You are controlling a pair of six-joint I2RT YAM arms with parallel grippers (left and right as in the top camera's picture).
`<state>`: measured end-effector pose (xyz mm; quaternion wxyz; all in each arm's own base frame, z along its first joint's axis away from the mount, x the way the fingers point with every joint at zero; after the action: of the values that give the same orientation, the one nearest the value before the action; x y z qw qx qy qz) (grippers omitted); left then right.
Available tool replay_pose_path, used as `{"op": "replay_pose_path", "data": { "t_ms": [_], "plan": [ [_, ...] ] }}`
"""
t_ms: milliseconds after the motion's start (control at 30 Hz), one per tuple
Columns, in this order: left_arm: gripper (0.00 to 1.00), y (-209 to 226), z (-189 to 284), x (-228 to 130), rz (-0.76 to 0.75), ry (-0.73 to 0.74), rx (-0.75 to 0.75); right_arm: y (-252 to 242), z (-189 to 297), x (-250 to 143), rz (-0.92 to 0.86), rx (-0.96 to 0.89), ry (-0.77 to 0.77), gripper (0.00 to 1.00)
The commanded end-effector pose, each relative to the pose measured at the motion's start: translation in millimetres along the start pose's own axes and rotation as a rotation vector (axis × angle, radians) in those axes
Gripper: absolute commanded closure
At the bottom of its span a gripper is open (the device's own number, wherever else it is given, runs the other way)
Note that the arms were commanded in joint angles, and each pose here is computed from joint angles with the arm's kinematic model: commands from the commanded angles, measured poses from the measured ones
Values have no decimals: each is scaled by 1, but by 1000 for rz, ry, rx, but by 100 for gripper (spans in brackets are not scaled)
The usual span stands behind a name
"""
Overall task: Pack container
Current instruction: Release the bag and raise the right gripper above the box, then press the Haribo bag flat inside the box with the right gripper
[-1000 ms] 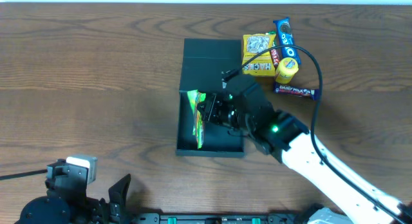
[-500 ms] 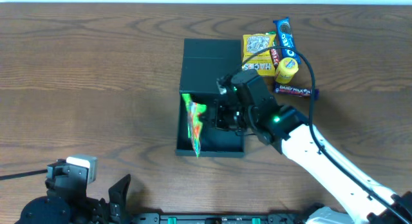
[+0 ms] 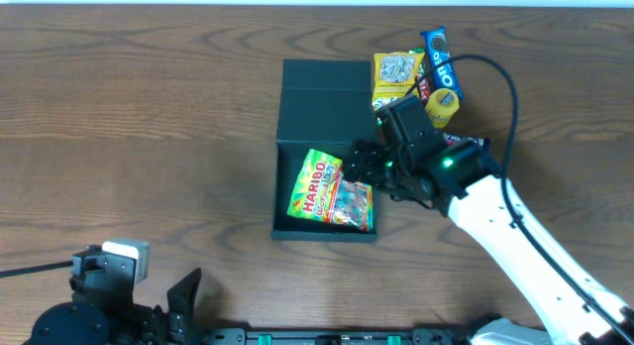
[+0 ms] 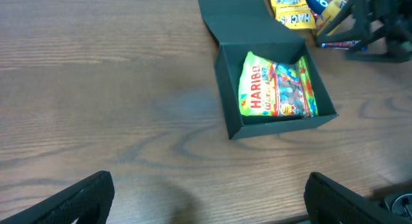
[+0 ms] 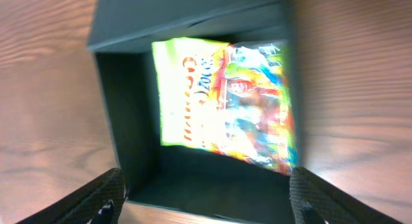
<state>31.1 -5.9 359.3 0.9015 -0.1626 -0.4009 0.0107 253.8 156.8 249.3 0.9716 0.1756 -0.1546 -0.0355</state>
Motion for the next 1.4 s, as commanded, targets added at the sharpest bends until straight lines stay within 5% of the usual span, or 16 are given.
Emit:
{"op": "replay_pose_path", "data": {
  "t_ms": [0,400,667,1367],
  "plan": [
    [5,0,3,2,-10,-16,0,-1,21,16,40,-125,-112,17],
    [4,0,3,2,-10,-16,0,27,1,5,435,-76,-13,32],
    [5,0,3,2,-10,-19,-1,34,-62,0,339,-110,128,43],
    [5,0,3,2,-9,-19,-1,10,-169,-18,136,-324,288,34]
  ]
}}
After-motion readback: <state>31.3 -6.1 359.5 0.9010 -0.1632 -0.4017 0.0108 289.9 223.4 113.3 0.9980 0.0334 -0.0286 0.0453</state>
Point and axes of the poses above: each gripper's point midway between its finger pads, its own z axis back along the fingers, its own y axis along the line the jaws close on, x = y × z, the point moved 10 cm from there along z, back along the fingers, and after that the axes turned 11 degrees about z, right-handed, at the moved point
